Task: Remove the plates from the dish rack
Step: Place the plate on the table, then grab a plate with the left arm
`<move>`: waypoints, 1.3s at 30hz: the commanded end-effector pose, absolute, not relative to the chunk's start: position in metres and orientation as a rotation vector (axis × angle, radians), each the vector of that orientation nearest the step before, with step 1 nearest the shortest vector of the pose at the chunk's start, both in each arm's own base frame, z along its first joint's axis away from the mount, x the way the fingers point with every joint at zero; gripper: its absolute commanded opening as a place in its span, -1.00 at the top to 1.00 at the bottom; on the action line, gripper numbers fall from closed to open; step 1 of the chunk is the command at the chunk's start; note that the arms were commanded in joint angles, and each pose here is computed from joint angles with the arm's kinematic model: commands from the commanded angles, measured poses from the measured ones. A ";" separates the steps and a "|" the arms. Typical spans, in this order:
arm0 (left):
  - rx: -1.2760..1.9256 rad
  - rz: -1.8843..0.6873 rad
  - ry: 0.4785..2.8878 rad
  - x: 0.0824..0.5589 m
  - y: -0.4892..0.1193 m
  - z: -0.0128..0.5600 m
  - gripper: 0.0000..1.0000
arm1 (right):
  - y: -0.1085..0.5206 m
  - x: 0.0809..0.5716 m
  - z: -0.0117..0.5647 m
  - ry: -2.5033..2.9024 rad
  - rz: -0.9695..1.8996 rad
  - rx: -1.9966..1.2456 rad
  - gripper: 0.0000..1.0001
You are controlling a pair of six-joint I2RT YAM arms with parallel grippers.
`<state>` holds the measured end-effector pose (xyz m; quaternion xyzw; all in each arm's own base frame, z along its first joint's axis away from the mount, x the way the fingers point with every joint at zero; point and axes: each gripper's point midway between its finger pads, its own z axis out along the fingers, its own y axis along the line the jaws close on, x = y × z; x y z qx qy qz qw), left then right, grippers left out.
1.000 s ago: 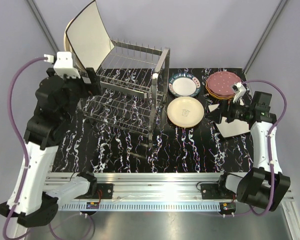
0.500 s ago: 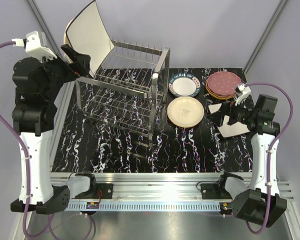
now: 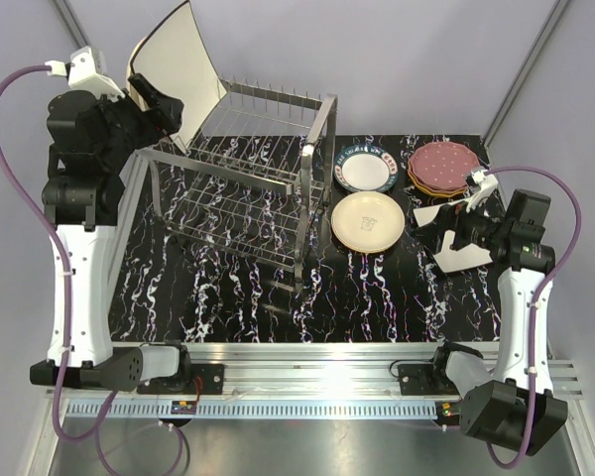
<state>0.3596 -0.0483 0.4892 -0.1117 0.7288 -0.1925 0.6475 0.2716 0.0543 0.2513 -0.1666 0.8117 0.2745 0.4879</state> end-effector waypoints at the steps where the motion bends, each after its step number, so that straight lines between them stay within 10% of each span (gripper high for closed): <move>1: -0.227 -0.359 1.572 0.365 -0.037 0.509 -0.53 | 0.056 0.271 0.259 1.927 0.642 -0.449 -0.99; 39: 0.012 -0.067 1.444 0.432 -0.018 0.461 0.17 | 0.056 0.272 0.256 1.928 0.644 -0.456 -0.99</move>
